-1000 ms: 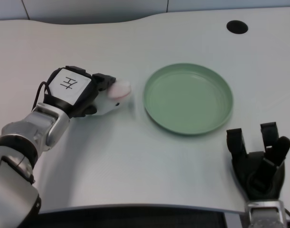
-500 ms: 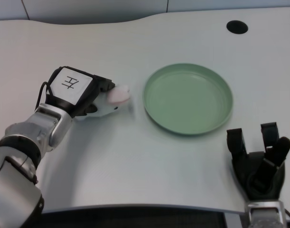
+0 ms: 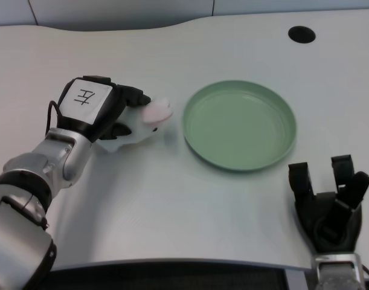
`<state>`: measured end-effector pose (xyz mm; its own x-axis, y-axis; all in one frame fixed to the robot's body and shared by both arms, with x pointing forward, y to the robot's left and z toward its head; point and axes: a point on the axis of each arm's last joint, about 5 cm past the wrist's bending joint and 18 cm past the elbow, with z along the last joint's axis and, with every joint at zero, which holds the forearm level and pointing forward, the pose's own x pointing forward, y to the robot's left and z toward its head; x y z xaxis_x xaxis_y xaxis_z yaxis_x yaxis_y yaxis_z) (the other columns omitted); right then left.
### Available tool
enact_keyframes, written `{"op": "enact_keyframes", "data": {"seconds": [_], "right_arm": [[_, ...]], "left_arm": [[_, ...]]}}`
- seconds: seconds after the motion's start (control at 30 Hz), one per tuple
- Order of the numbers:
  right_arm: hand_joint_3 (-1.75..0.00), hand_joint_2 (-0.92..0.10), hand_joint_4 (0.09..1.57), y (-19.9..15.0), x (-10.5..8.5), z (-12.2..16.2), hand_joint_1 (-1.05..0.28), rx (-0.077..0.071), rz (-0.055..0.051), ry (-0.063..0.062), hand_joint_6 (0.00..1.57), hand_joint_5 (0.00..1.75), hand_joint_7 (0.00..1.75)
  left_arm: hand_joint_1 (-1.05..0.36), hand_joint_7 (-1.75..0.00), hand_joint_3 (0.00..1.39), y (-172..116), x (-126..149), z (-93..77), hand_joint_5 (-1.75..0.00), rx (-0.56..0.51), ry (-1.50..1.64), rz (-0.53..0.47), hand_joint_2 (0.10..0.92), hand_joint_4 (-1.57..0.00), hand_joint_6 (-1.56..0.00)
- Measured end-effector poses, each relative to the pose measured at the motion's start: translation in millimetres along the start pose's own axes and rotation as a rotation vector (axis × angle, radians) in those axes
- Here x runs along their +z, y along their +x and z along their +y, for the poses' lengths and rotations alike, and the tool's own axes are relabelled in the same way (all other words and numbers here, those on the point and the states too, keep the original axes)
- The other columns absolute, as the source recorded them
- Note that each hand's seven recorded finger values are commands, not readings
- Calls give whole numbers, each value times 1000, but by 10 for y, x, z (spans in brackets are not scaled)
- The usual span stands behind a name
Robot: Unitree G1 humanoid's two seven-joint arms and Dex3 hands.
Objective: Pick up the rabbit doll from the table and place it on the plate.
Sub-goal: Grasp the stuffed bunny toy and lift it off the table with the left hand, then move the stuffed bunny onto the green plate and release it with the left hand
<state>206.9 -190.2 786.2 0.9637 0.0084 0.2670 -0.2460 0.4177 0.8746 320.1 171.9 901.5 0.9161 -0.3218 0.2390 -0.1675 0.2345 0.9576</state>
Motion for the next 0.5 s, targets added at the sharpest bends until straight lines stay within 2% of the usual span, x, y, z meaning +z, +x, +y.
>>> {"op": "enact_keyframes", "data": {"seconds": [0.23,0.33,0.5], "right_arm": [[-158,-921,777,29,-5,-3,-574,-18,12,11,577,1746,1746],[-159,-921,778,41,-1,-7,-576,-21,20,13,581,1746,1735],[-131,-921,774,54,-1,-11,-576,-28,26,20,598,1746,1694]], "left_arm": [[-85,-3,4,112,0,135,-1122,42,-19,-24,794,-792,-1198],[-101,0,9,165,2,199,-1113,65,-16,-42,814,-787,-1186],[-130,0,10,192,12,235,-1078,88,-48,-44,837,-789,-1181]]}}
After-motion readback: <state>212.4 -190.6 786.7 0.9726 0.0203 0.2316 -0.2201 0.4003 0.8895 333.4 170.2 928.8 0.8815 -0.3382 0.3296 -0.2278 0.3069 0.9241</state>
